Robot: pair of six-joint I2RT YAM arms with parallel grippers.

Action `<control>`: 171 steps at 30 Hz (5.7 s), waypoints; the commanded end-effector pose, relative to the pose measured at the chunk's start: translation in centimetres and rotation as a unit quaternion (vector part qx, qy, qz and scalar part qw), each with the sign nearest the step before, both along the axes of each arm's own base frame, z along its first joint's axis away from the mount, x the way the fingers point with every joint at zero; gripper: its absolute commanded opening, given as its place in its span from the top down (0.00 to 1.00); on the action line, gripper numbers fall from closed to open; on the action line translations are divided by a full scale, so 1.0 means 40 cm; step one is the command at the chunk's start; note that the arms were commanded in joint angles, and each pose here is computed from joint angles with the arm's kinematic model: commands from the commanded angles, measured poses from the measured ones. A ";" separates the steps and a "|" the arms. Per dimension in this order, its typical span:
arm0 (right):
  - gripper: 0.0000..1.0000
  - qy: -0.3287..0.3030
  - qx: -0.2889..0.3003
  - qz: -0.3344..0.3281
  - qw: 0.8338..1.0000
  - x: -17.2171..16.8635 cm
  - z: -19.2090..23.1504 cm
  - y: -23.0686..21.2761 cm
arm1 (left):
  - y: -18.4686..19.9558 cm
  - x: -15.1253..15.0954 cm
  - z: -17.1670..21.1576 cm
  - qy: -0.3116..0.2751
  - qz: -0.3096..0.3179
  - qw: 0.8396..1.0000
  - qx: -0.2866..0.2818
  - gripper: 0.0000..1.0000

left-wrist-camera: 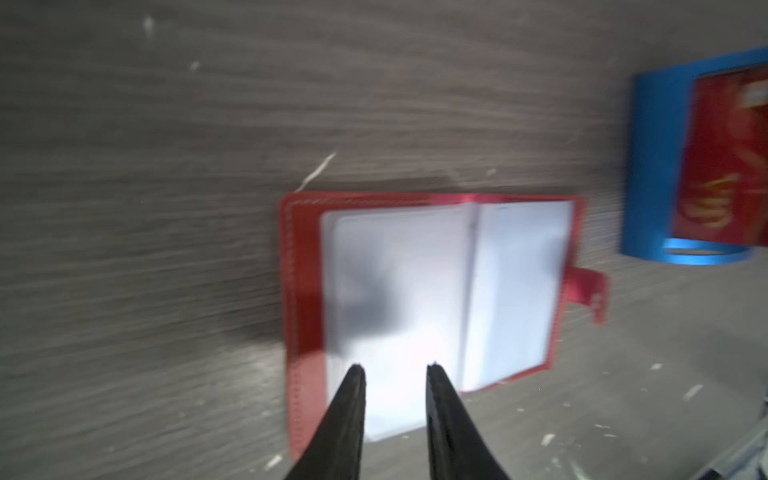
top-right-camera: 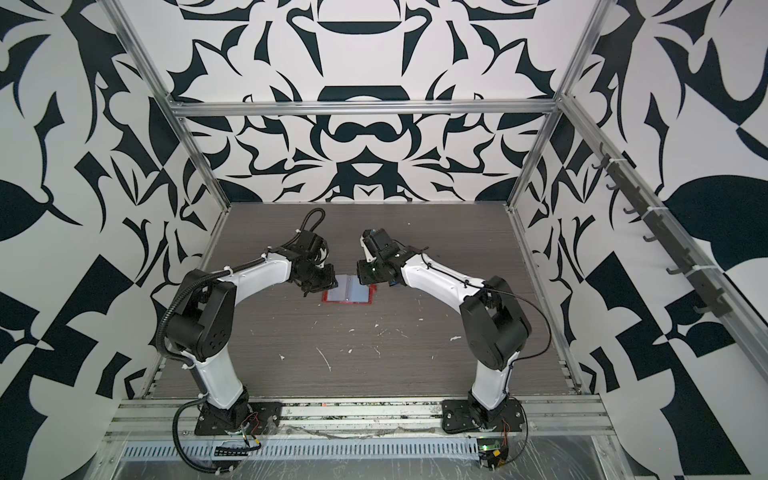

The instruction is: Put the credit cards into the card holder

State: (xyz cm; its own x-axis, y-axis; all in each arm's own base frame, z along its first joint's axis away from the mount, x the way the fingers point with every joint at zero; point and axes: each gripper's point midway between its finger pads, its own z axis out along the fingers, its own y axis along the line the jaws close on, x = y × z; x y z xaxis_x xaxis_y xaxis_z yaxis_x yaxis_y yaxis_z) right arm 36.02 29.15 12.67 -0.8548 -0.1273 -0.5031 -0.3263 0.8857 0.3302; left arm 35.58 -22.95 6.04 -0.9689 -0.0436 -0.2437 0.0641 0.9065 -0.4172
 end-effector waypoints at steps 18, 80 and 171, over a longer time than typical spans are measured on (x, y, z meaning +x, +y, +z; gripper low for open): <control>0.42 0.053 -0.064 -0.039 0.996 0.092 -0.021 -0.235 | -0.341 0.114 0.033 0.036 -0.057 0.988 -0.139 0.51; 0.63 0.073 -0.111 -0.067 0.989 0.187 -0.078 -0.275 | -0.334 0.127 -0.159 0.116 -0.022 0.989 -0.084 0.71; 0.66 0.128 -0.113 -0.035 0.985 0.198 -0.162 -0.228 | -0.342 0.121 -0.146 0.116 -0.029 0.988 -0.098 0.81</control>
State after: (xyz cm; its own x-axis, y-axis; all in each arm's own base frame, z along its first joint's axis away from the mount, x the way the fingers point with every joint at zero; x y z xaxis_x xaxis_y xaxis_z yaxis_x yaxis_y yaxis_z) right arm 43.37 20.64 4.74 -0.9637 -0.1590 -0.2143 -0.2064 0.9532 0.2211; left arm 41.50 -38.73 3.57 -0.9968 0.0051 -0.0802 0.0583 0.7329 -0.6778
